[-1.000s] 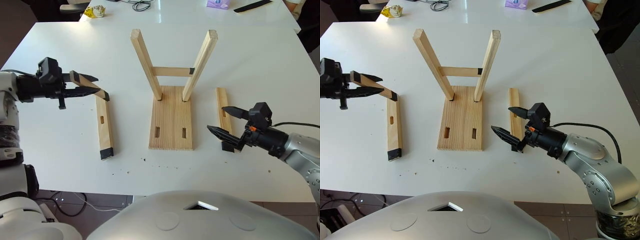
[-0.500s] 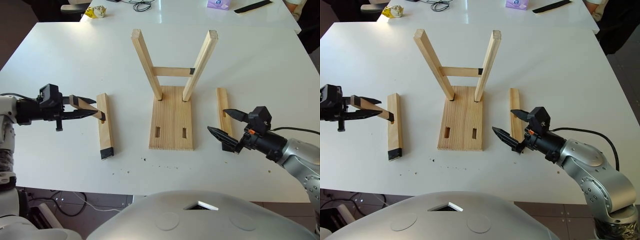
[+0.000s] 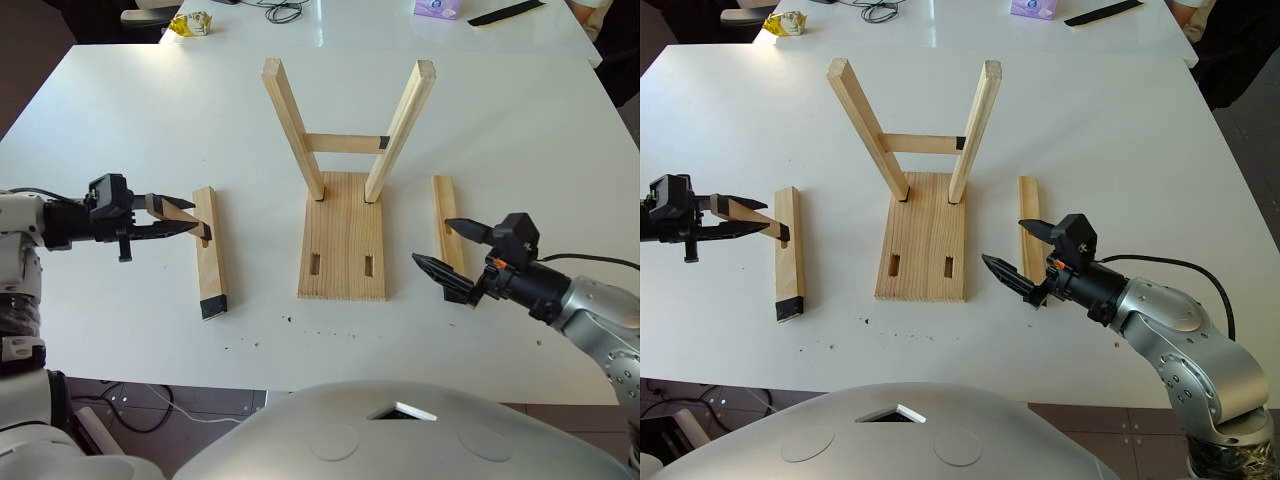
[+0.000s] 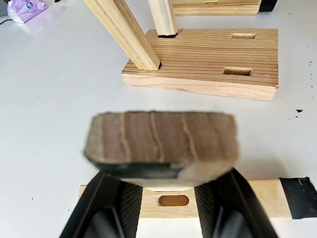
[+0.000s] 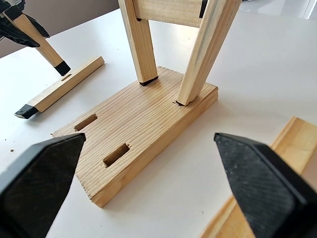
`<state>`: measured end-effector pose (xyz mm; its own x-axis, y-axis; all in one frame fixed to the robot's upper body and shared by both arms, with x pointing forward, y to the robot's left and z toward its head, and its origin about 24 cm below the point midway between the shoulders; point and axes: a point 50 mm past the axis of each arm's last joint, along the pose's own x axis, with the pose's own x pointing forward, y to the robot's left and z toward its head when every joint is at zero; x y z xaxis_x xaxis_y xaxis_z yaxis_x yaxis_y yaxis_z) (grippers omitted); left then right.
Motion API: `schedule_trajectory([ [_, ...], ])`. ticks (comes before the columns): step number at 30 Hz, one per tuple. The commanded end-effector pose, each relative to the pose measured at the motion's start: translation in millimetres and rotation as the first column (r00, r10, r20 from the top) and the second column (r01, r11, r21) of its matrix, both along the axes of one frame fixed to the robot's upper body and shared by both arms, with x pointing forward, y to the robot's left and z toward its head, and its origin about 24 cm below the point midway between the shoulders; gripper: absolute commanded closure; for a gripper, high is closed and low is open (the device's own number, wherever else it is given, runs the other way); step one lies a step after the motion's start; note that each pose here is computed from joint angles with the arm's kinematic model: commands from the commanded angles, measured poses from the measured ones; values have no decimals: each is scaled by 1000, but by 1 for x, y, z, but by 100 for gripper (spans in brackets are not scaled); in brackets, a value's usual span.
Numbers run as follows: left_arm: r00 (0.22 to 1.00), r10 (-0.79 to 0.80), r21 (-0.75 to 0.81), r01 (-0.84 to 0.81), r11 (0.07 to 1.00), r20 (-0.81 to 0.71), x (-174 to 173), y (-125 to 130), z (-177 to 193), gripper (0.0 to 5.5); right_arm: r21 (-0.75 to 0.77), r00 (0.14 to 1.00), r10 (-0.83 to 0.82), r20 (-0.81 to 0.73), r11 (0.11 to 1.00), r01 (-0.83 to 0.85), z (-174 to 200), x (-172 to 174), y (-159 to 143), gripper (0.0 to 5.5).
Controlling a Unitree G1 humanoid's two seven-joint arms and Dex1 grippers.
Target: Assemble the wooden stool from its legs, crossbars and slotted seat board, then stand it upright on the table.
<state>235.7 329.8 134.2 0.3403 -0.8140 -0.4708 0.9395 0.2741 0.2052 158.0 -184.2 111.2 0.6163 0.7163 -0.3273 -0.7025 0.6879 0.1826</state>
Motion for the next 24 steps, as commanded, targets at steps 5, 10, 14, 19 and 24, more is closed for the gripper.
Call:
schedule_trajectory([
  [5, 1000, -17, 58, 18, 998, -17, 0, 5, -2, 419, -14, 1000, -4, 6, 1000, 4, 1, 0, 0, 70],
  [10, 999, -17, 65, 19, 998, -27, -2, 7, -5, 419, -17, 1000, -6, 7, 1000, 6, 1, 1, -1, 70],
  [14, 999, -21, 74, 24, 997, -40, -6, 8, -9, 419, -19, 1000, -8, 9, 1000, 8, 2, 1, -1, 70],
  [19, 998, -28, 86, 33, 996, -63, -11, 8, -13, 419, -22, 1000, -13, 7, 1000, 13, 1, 1, -1, 70],
  [24, 996, -10, 84, 18, 996, -91, -11, 8, -18, 419, -26, 1000, -21, 8, 999, 21, 1, 1, -1, 70],
])
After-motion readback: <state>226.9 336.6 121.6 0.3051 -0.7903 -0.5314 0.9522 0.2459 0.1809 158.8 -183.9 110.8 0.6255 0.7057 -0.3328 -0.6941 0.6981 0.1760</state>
